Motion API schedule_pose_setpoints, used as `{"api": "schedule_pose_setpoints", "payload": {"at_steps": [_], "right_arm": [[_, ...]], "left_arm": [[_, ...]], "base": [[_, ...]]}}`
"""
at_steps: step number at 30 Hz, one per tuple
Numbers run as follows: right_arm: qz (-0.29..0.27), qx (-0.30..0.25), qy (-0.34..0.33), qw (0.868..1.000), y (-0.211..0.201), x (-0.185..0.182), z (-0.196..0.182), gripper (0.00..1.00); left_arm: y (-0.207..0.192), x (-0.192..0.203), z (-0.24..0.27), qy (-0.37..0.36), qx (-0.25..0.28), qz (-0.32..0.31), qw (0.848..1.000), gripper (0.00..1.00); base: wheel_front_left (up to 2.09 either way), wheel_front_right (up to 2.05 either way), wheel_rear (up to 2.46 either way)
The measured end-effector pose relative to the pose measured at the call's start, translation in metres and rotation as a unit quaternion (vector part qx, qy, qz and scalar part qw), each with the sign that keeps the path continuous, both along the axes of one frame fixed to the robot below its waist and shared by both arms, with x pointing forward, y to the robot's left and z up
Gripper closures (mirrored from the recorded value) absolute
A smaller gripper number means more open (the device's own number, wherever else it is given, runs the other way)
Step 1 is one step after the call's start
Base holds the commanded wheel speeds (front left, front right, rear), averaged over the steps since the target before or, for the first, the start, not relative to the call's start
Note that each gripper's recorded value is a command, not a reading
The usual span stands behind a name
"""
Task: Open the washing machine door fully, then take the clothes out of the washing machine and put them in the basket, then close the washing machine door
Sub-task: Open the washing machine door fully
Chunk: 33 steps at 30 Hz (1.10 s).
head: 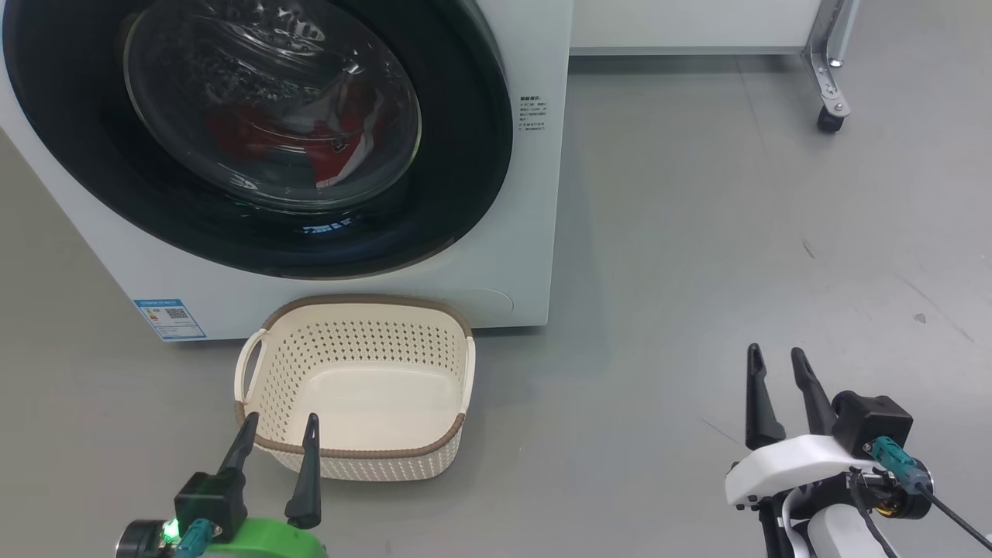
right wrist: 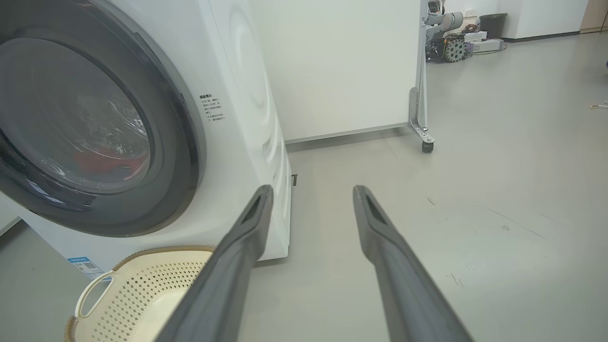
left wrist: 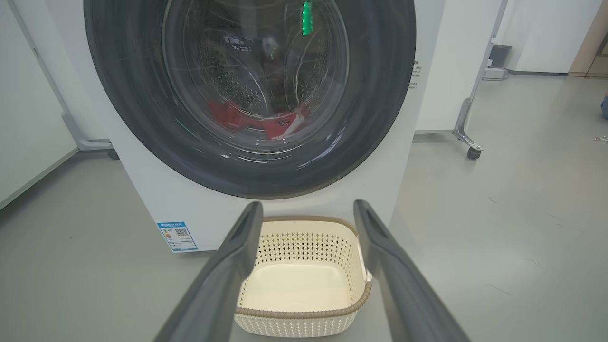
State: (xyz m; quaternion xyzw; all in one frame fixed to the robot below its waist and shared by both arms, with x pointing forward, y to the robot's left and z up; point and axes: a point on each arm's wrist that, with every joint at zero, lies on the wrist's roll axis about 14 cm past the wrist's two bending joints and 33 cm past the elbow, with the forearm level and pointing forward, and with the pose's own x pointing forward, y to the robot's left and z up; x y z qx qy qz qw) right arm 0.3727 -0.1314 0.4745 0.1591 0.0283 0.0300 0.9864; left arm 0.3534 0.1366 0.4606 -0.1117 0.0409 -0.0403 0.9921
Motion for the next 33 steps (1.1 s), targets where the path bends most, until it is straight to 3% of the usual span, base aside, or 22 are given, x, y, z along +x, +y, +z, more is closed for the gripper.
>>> {"api": "schedule_pose_setpoints", "payload": {"at_steps": [9,15,19,23,26,33], "right_arm": [[0.003,0.016,-0.003,1.000,0.002,0.011,0.002,1.00],[-0.023,0.126,-0.010,0.992,-0.010,0.032,0.012,1.00],[-0.053,0.233,-0.004,0.971,-0.026,0.051,0.013,1.00],[-0.050,0.339,0.011,0.939,-0.024,0.079,0.015,1.00],[-0.032,0.393,0.020,0.919,-0.012,0.099,0.019,1.00],[0.014,0.465,0.031,0.884,0.013,0.143,0.034,1.00]], "left_arm": [[-0.002,0.005,-0.001,0.002,0.000,-0.002,1.000,0.00],[-0.002,0.010,-0.006,0.009,0.000,-0.003,1.000,0.00],[-0.001,0.017,-0.008,0.011,0.006,-0.002,1.000,0.00],[0.001,0.026,-0.010,0.012,0.010,-0.001,1.000,0.00],[0.003,0.030,-0.013,0.017,0.012,0.001,1.000,0.00],[0.013,0.036,-0.017,0.021,0.016,0.010,1.000,0.00]], "base": [[0.00,0.00,0.00],[0.00,0.00,0.00],[0.00,0.00,0.00],[0.00,0.00,0.00],[0.00,0.00,0.00],[0.00,0.00,0.00]]}}
